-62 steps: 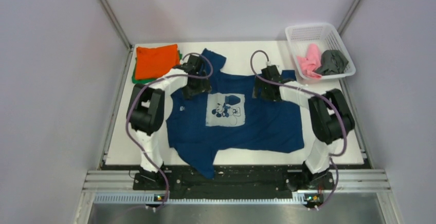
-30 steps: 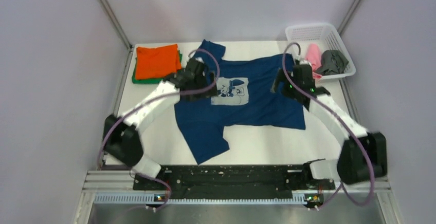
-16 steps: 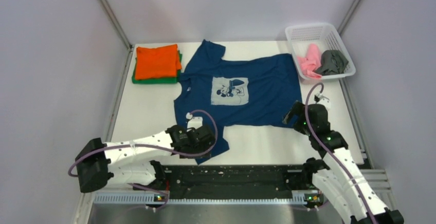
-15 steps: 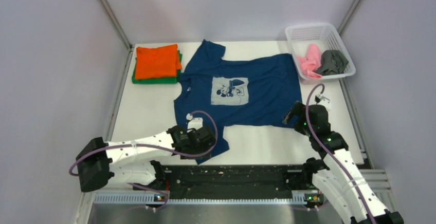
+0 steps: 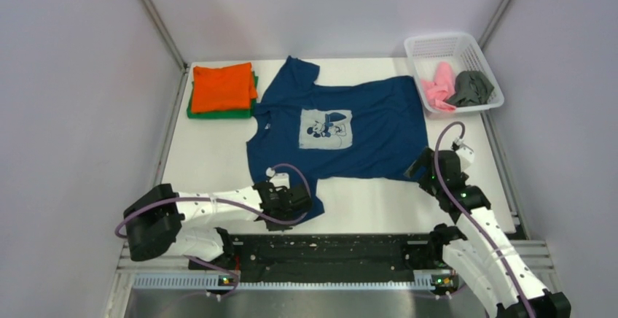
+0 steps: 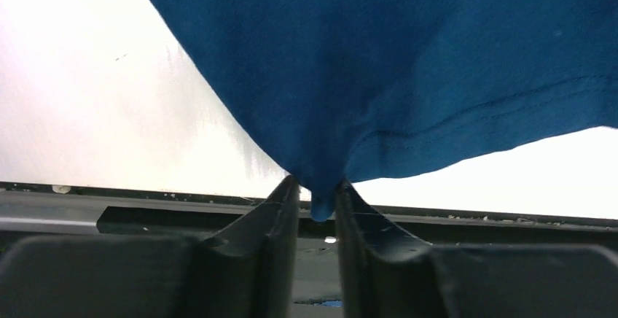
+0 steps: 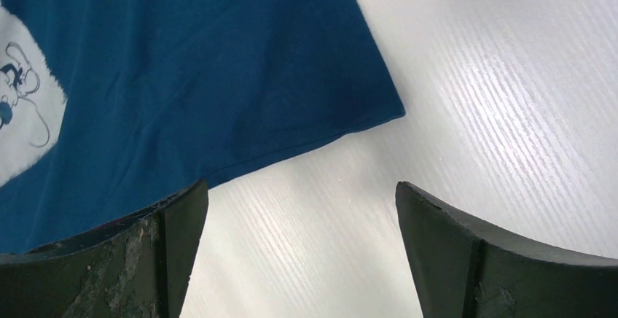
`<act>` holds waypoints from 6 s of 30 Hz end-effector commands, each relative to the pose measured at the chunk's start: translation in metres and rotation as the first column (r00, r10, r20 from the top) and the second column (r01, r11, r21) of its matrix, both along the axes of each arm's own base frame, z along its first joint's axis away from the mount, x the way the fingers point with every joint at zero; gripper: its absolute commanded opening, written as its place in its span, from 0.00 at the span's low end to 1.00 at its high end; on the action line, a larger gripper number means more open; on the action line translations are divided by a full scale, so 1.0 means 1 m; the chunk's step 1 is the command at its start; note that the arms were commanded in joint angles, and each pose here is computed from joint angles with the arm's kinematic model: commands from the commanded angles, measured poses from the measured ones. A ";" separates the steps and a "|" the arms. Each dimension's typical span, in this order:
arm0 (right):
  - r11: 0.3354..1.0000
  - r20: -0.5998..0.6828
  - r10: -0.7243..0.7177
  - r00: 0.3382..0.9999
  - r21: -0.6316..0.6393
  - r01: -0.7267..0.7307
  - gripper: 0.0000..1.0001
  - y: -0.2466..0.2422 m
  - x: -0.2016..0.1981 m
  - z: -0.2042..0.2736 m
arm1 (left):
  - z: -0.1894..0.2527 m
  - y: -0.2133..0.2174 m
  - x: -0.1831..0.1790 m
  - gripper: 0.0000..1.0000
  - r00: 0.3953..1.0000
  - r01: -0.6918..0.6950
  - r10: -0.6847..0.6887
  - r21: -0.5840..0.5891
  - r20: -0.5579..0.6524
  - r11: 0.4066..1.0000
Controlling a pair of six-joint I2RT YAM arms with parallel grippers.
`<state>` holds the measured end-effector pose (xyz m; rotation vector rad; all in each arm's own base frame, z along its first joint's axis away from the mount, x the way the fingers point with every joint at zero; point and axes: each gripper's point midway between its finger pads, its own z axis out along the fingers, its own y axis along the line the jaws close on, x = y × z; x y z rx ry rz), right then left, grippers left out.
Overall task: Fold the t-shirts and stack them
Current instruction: Grab the side of the flattened tshirt closest away from the robot with both arms, then fold the flattened tshirt in 1/3 of the way
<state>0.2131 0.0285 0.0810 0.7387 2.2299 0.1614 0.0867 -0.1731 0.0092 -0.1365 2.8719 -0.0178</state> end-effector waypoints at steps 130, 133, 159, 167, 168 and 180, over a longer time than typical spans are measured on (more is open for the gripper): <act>0.955 0.040 -0.080 0.996 -0.284 0.088 0.06 -0.045 0.210 0.037 | 0.180 -0.001 0.412 0.01 0.831 0.243 0.053 -0.447 0.554 0.861; 0.957 0.022 -0.067 0.998 -0.282 0.071 0.32 -0.042 0.215 0.035 | 0.168 0.005 0.426 0.38 0.853 0.188 0.073 -0.436 0.517 0.880; 0.890 -0.141 0.456 0.879 0.057 -0.452 0.99 0.087 0.151 -0.060 | 0.035 -0.003 0.278 0.99 0.973 -0.124 0.208 -0.540 0.099 0.833; 0.921 -0.223 0.388 0.894 0.099 -0.376 0.99 0.069 0.059 -0.069 | 0.023 0.018 0.191 0.99 0.968 -0.167 0.236 -0.490 0.083 0.855; 0.932 -0.242 0.362 0.900 0.124 -0.342 0.99 0.064 0.030 -0.068 | 0.013 0.027 0.160 0.99 0.964 -0.203 0.258 -0.466 0.056 0.861; 0.924 -0.237 0.297 0.925 0.316 -0.216 0.99 0.067 -0.073 -0.062 | 0.019 0.032 0.062 0.99 0.940 -0.272 0.341 -0.557 0.021 0.785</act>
